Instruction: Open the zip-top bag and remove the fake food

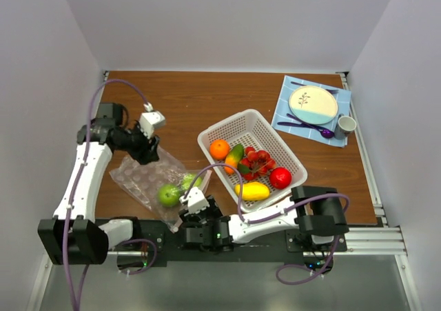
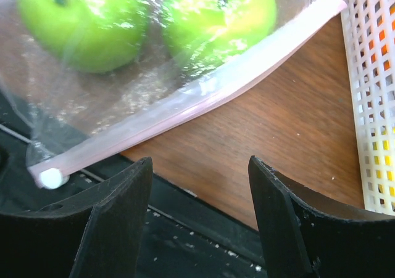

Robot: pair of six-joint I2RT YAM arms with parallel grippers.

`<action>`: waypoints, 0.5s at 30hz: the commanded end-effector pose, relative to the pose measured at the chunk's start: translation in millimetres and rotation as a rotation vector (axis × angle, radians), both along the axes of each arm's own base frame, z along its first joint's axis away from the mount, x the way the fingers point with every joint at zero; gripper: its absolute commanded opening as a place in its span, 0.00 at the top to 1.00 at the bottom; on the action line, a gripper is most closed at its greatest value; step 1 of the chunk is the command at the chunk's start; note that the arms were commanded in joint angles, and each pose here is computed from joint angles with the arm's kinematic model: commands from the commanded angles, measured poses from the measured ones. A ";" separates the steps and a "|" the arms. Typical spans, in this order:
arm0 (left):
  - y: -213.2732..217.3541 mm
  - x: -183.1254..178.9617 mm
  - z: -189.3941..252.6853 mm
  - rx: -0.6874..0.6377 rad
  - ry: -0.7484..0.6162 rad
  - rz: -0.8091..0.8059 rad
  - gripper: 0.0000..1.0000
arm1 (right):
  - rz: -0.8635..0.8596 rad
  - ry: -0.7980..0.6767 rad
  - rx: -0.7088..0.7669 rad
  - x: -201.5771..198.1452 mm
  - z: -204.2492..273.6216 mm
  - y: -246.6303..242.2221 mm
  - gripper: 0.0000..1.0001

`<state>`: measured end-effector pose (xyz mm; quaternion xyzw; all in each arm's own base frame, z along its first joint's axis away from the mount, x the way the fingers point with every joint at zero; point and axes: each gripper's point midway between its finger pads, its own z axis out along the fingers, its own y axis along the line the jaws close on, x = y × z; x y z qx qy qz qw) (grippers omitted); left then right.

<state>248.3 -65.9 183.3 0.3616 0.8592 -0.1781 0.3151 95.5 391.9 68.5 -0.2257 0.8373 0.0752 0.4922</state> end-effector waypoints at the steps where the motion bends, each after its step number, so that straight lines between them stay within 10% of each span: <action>1: -31.7 -15.5 -22.7 -0.075 0.124 -0.066 0.47 | -0.038 -0.042 0.055 12.9 2.0 2.0 0.32; 15: -56.3 8.1 -90.4 0.140 0.142 -0.092 0.50 | -0.054 -0.048 -0.016 52.1 -20.2 12.5 0.24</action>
